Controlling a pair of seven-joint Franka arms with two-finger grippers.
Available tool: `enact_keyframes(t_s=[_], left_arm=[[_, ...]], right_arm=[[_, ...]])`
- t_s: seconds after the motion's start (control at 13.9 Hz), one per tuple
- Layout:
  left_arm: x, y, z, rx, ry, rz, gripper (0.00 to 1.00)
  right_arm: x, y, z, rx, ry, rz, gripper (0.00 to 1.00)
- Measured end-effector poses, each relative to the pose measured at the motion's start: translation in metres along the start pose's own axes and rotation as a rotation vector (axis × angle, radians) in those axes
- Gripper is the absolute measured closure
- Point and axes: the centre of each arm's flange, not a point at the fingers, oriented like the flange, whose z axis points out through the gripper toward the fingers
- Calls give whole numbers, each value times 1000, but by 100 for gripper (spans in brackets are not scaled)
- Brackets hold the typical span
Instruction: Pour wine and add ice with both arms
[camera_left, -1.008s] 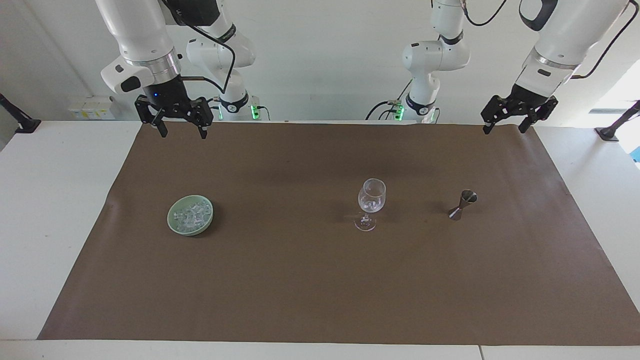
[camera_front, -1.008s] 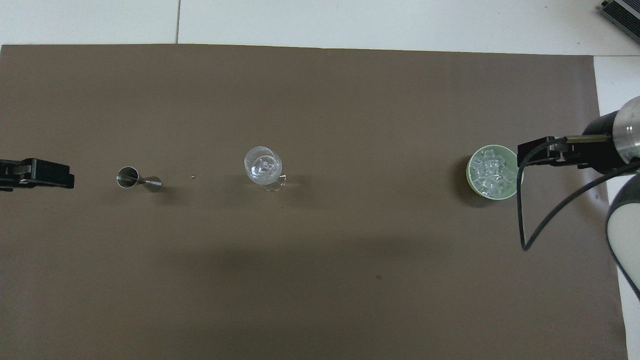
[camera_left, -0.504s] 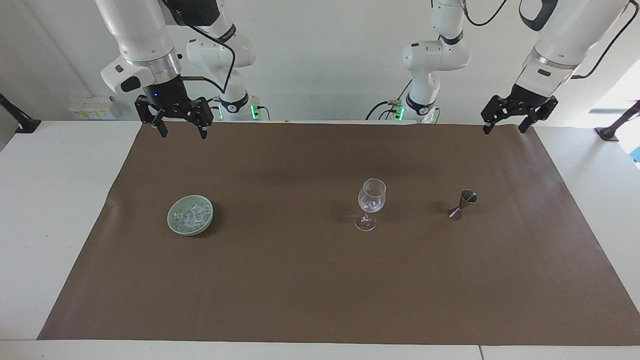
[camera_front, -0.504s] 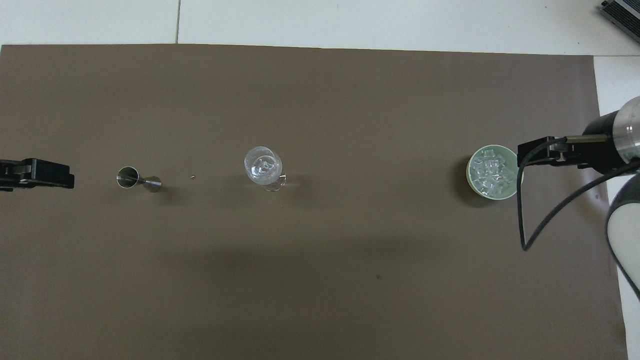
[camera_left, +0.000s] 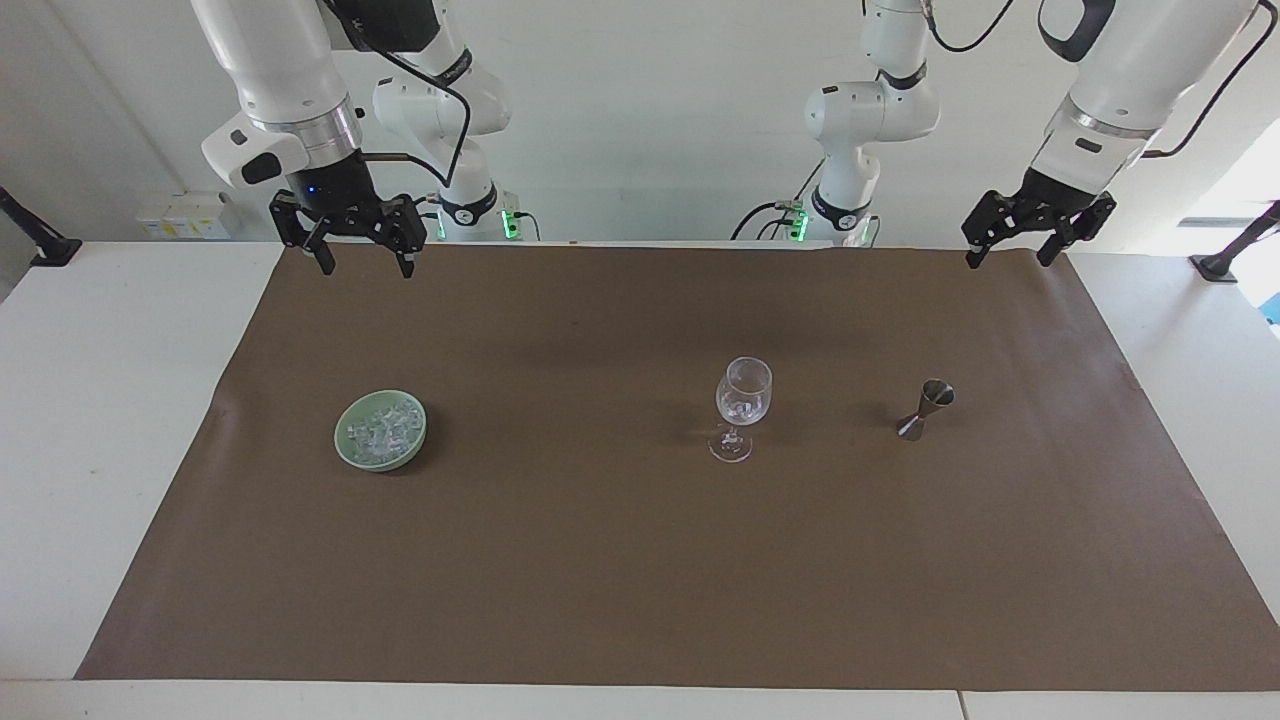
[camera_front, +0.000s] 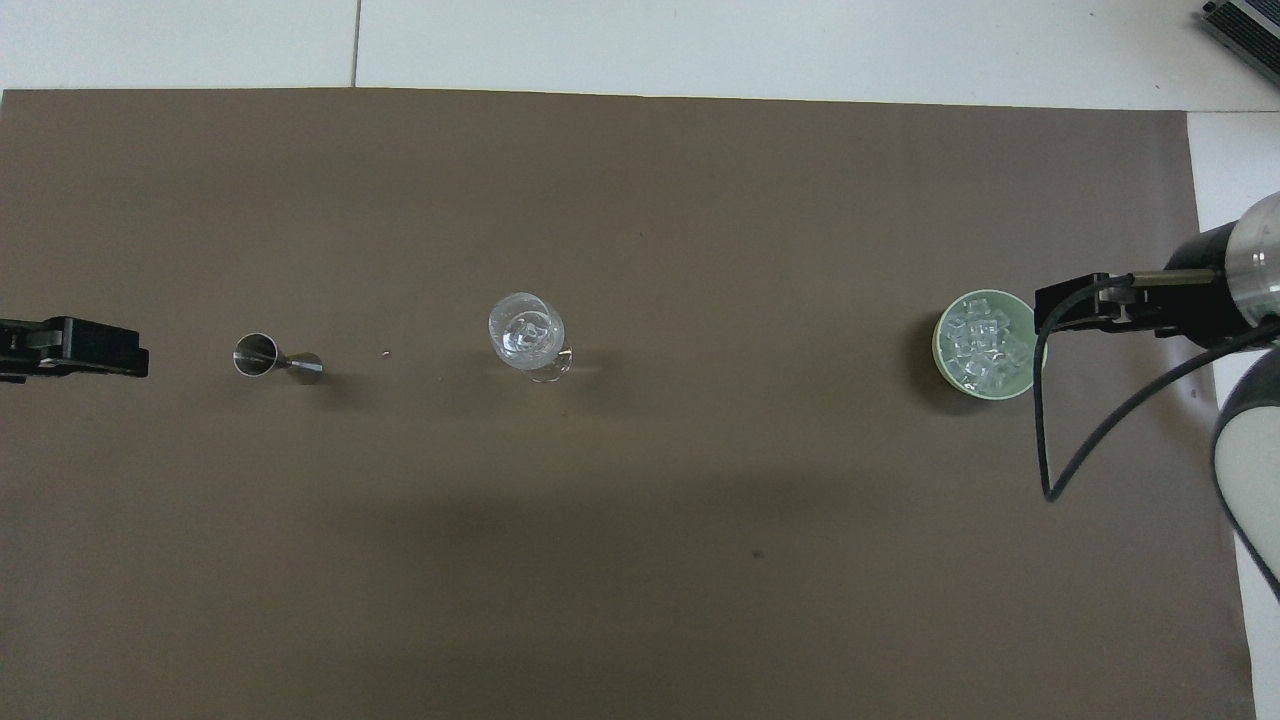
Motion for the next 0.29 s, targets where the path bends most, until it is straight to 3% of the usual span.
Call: enact_keyframes(t_s=[0.29], left_arm=[[0,0,0,0,0,0,0]], right_arm=[[-1,0,1,-2,-12,0,0]])
